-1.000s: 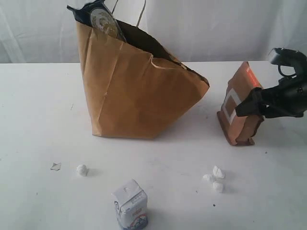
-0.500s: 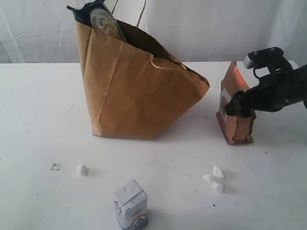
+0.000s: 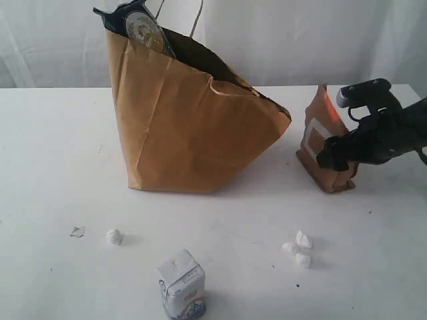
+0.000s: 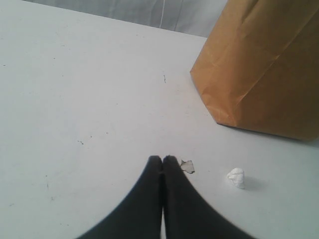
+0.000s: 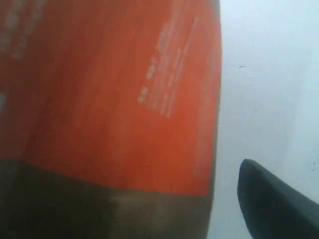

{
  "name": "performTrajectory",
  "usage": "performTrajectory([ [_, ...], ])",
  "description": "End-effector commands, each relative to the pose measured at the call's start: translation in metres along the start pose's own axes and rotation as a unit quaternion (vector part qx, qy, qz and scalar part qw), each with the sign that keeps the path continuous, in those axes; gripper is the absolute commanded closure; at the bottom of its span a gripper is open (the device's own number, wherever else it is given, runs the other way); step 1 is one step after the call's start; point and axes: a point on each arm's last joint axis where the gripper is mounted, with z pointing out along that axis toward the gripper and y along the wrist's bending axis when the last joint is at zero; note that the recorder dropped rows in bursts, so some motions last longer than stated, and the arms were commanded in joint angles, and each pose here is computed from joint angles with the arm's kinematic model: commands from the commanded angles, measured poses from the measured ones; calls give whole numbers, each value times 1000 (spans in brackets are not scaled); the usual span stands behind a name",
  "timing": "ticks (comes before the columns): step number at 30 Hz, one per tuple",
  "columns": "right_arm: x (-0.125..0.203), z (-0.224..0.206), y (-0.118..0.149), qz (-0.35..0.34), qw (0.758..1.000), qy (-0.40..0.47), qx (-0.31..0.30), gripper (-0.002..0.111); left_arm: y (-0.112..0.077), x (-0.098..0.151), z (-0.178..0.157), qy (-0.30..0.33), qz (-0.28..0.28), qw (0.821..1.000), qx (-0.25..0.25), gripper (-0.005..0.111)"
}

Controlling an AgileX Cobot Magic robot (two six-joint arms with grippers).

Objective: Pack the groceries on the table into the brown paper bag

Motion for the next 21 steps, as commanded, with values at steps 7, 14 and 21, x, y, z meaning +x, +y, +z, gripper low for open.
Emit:
performTrajectory([
  [7,2,8,-1,10,1000,1,13,51,0,1,0,0,-3,1000,-1,107],
  [14,4,8,3,51,999,10,-5,88,0,1,0,0,-3,1000,-1,107],
  [21,3,-6,16,45,996,31,-64,108,0,1,0,0,-3,1000,-1,107],
])
